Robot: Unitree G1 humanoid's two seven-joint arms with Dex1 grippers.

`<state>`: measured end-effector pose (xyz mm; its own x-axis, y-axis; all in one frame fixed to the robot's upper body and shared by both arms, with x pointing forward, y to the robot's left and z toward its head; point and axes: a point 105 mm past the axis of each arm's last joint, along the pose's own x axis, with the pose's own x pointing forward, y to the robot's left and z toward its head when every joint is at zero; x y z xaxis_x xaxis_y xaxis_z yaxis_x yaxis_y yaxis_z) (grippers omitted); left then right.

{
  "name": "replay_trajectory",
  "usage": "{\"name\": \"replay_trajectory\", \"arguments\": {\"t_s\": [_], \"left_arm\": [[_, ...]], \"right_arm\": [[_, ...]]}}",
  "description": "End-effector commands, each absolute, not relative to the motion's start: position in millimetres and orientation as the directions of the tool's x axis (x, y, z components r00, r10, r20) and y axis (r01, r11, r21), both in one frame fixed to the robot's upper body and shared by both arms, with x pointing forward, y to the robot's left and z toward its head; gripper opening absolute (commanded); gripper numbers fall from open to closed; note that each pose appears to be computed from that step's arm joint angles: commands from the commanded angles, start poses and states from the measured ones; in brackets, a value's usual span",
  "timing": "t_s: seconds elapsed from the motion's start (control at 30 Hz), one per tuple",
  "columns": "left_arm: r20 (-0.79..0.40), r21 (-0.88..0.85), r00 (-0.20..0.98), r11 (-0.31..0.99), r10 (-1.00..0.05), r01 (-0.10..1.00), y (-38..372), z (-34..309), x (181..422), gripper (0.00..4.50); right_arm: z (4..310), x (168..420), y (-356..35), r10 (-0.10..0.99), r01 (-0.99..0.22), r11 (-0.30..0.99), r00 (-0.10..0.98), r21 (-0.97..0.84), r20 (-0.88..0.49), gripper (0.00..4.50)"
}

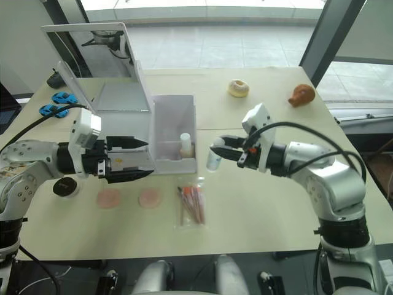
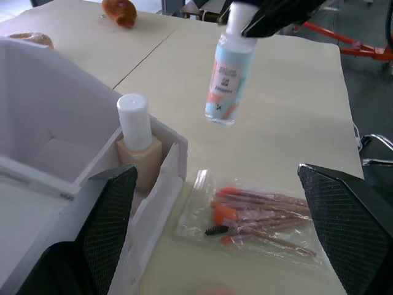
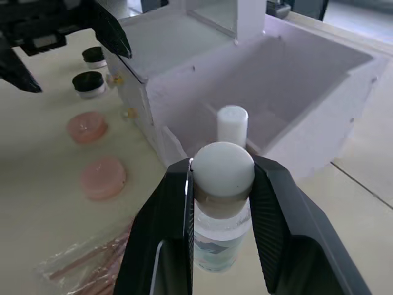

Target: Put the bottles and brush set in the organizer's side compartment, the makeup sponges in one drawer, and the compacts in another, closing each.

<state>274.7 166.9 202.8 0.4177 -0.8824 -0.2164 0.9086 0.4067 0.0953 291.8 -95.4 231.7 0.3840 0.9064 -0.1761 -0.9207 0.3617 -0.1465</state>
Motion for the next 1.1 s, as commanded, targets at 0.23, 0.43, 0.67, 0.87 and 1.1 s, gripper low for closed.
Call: {"name": "replay_trajectory", "arguments": {"t_s": [0.23, 0.43, 0.67, 0.87, 1.1], "left_arm": [[-0.159, 0.143, 0.690, 0.675, -0.706, 0.723, 218, 199, 235, 4.50], [-0.108, 0.144, 0.743, 0.729, -0.660, 0.669, 211, 199, 223, 4.50], [-0.067, 0.114, 0.786, 0.778, -0.614, 0.618, 207, 200, 213, 4.50], [-0.075, 0.118, 0.795, 0.786, -0.602, 0.607, 209, 198, 214, 4.50], [-0.070, 0.086, 0.775, 0.770, -0.628, 0.632, 207, 200, 218, 4.50]], "right_arm": [[274, 308, -36, 0.975, -0.968, 0.143, 0.174, -0.207, -0.142, 1.04], [260, 345, -6, 0.965, -0.957, 0.127, 0.180, -0.260, -0.190, 1.04], [233, 375, 7, 0.958, -0.957, 0.135, 0.192, -0.258, -0.213, 1.04], [205, 382, 10, 0.938, -0.954, 0.104, 0.188, -0.282, -0.291, 1.04], [201, 383, 15, 0.933, -0.951, 0.093, 0.186, -0.295, -0.307, 2.22]]}}
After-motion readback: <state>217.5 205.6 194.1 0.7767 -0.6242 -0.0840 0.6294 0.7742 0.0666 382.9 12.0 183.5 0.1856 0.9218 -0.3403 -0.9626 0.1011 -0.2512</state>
